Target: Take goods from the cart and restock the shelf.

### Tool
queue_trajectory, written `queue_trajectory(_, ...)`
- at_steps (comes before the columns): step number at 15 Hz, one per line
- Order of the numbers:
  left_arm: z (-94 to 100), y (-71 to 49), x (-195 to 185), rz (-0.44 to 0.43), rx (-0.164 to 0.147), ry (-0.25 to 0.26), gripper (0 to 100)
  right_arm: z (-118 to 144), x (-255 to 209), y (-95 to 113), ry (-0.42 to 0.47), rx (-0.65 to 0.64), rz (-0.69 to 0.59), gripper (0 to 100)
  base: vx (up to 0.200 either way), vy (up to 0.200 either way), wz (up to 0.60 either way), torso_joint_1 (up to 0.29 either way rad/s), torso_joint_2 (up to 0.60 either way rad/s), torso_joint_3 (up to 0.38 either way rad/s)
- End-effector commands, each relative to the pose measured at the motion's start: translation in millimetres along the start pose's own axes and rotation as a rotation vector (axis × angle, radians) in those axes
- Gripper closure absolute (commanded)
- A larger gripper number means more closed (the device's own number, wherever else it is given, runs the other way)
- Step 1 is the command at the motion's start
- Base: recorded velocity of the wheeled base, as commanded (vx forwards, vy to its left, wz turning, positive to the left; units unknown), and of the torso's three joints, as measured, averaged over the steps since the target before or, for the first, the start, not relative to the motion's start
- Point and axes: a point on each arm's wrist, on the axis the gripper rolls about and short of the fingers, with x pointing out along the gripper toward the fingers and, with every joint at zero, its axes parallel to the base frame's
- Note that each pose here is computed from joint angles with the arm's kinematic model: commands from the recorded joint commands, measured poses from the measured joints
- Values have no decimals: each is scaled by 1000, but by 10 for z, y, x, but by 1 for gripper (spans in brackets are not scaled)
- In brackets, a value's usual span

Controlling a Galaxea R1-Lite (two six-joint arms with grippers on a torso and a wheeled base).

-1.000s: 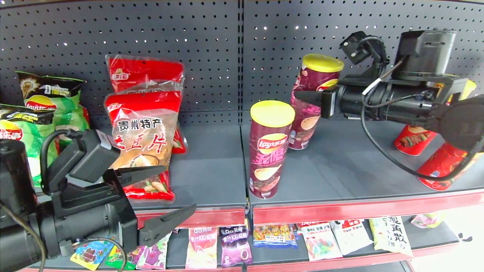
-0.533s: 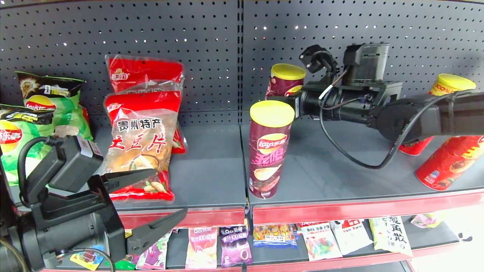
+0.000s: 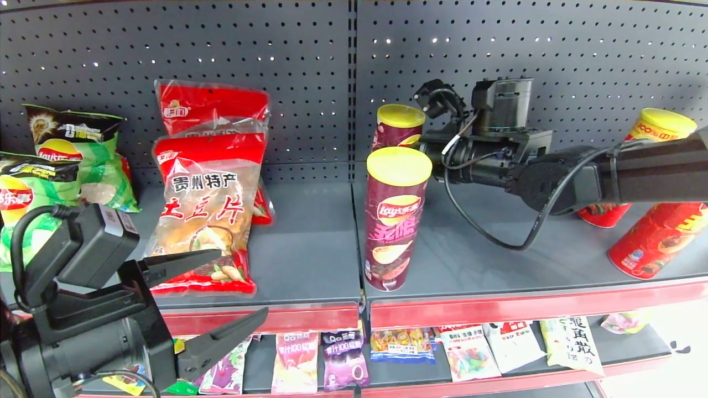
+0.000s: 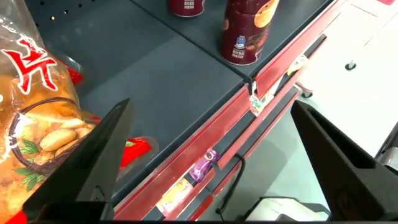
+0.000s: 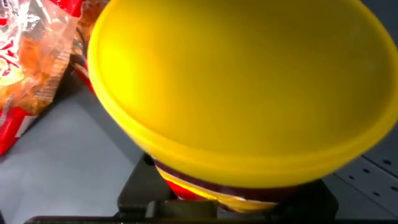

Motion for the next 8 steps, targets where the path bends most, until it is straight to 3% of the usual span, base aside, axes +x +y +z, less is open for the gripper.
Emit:
queue_trajectory(1,3,1,5,-1,1,0,0,-3,-14,16,3,0,3,0,0,0,0,0,0,0)
queue_trajectory(5,1,2,8,1,0,1,0,43,-141,51,2,3,1,0,0,0,0,0,0,0)
queue_trajectory(8,-5,9,37,1,-2,10,0,-11,-485,83,46,20,-41,0,0,0,0,0,0,0)
